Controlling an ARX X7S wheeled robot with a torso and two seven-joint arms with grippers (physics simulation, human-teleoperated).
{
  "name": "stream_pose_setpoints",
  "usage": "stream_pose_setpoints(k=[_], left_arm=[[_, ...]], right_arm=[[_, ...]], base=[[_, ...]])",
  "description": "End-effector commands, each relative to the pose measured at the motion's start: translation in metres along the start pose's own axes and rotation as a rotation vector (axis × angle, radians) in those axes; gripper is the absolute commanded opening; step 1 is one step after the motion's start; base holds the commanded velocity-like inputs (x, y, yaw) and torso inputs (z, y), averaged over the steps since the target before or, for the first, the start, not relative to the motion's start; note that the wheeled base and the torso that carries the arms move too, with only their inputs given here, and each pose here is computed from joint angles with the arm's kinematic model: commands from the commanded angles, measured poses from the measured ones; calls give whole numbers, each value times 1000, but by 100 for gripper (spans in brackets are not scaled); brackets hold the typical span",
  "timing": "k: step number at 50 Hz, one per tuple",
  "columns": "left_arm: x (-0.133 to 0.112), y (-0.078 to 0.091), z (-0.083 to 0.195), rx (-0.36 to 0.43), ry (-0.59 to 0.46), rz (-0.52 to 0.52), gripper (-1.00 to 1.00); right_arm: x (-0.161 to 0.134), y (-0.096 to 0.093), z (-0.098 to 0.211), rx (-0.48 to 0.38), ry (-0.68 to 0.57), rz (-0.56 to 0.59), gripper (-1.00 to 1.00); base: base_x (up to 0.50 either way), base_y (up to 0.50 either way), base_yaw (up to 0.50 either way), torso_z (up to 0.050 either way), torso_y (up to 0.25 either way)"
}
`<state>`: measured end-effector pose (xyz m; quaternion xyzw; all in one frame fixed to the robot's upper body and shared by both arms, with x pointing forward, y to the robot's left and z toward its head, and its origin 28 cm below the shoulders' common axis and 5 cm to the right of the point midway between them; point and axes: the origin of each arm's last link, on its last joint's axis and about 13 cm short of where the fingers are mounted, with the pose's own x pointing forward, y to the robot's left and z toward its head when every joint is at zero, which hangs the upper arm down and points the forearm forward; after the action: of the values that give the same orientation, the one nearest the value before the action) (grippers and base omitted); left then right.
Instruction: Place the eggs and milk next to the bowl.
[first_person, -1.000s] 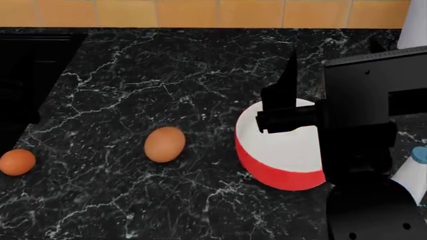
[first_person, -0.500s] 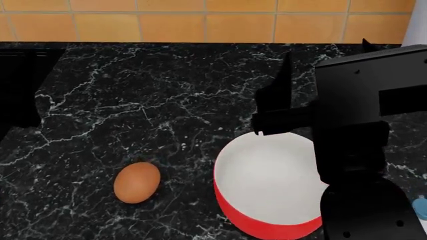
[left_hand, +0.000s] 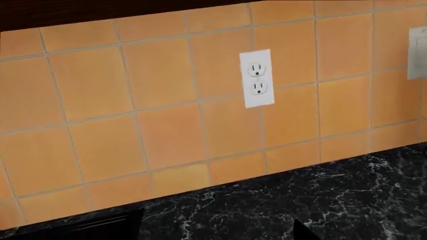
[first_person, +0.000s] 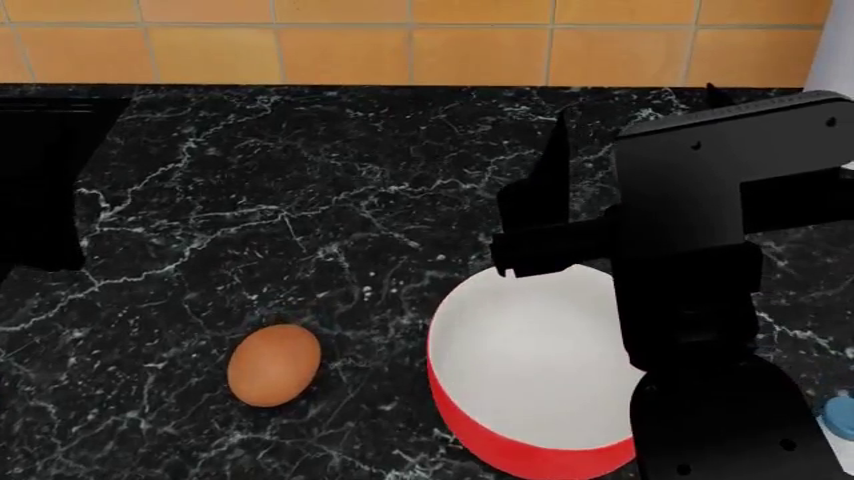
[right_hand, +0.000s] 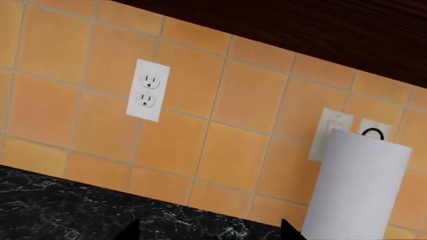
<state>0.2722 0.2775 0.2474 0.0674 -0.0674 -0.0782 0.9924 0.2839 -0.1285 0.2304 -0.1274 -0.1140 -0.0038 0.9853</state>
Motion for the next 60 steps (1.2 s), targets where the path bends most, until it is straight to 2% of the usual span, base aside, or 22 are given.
stream_pose_setpoints(k=[1, 6, 7, 12, 22, 39, 60], left_arm=[[6, 7, -3, -84, 78, -84, 100], [0, 7, -5, -39, 172, -217, 100], [-2, 6, -6, -11, 197, -246, 100], [-4, 5, -3, -15, 241, -324, 100], [-7, -1, -4, 38, 353, -505, 100], [8, -4, -23, 55, 439, -543, 100], [28, -22, -52, 47, 498, -583, 100]], right_arm=[[2, -1, -2, 18, 9, 10, 100], [1, -1, -3, 24, 10, 11, 100], [1, -1, -3, 26, 11, 11, 100], [0, -1, -3, 24, 15, 14, 100], [-1, -2, -5, 27, 21, 19, 100], [-1, 0, -5, 32, 20, 28, 100], [1, 1, -10, 29, 30, 28, 100]], base=[[0, 0, 0, 0, 0], [0, 0, 0, 0, 0], [0, 0, 0, 0, 0], [0, 0, 0, 0, 0], [0, 0, 0, 0, 0], [0, 0, 0, 0, 0], [0, 0, 0, 0, 0]])
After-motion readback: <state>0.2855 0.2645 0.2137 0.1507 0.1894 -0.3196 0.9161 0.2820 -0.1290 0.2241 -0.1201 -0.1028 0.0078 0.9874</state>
